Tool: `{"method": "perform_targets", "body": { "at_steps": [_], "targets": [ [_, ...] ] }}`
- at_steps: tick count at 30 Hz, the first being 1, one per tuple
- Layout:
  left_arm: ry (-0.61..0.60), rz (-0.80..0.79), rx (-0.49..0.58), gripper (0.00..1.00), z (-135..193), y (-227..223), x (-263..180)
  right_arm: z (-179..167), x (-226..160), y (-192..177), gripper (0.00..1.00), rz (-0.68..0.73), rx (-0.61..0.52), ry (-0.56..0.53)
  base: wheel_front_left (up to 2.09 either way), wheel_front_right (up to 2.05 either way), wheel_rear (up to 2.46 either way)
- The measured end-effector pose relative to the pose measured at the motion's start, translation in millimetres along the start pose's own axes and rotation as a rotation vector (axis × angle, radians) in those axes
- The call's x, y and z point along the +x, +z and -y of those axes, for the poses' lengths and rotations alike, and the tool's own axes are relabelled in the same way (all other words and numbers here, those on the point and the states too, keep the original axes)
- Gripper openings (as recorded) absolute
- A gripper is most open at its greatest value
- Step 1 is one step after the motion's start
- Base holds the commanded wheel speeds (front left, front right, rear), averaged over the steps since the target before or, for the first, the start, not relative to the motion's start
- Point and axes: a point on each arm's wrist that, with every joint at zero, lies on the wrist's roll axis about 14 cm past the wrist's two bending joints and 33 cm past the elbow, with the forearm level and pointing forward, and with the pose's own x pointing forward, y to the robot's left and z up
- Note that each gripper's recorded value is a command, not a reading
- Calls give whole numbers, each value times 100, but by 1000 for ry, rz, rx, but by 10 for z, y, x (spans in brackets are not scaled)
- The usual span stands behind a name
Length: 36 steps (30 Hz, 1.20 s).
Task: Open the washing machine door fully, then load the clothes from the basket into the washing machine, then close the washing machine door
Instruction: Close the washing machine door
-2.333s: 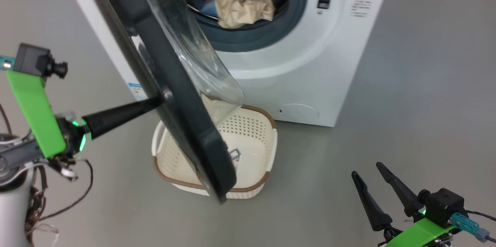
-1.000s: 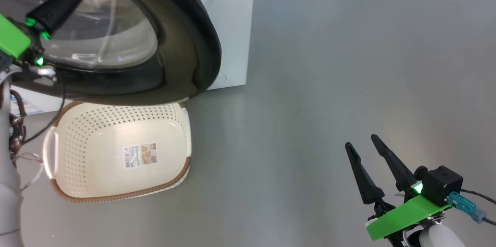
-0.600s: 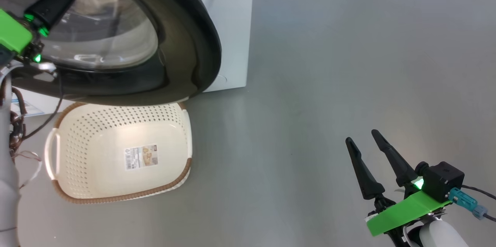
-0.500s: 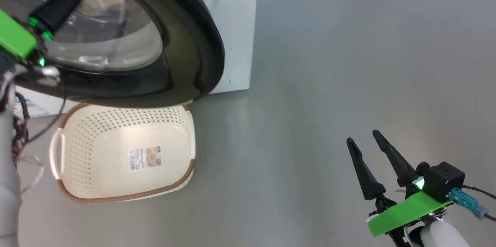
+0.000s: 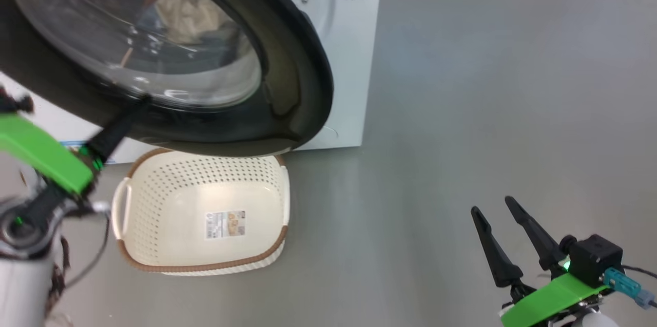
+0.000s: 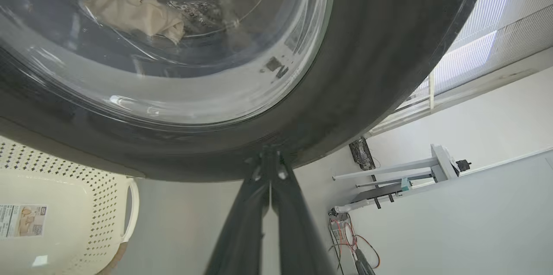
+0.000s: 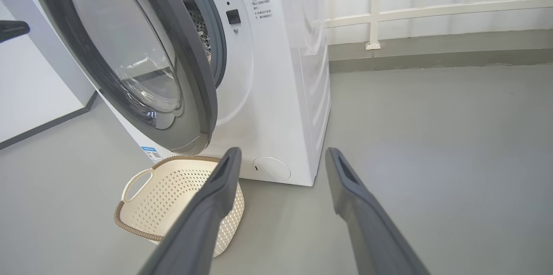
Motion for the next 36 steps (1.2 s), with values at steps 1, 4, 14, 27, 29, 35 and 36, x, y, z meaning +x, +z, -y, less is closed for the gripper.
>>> {"method": "perform_targets", "body": {
  "at_steps": [1, 4, 14, 27, 29, 35, 36],
  "targets": [
    [13, 5, -7, 35, -40, -46, -57, -13, -12, -7, 100, -2, 1, 3, 0, 0, 0],
    [57, 33, -26, 47, -183, -150, -247, -63, -8, 16, 100, 4, -1, 19, 0, 0, 0],
    [169, 101, -89, 100, -547, -588, -713, 8, -137, 4, 100, -8, -16, 3, 0, 0, 0],
    [269, 141, -52, 100, -796, -1008, -940, 227, -409, 8, 100, -12, -23, -78, 0, 0, 0],
    [282, 159, -19, 100, -819, -1044, -951, 254, -445, 8, 100, -13, -23, -89, 0, 0, 0],
    [309, 208, 75, 100, -883, -1077, -985, 316, -497, 50, 100, -1, -26, -112, 0, 0, 0],
    [312, 226, 91, 100, -891, -1071, -988, 323, -507, 55, 100, 1, -26, -115, 0, 0, 0]
  ]
}}
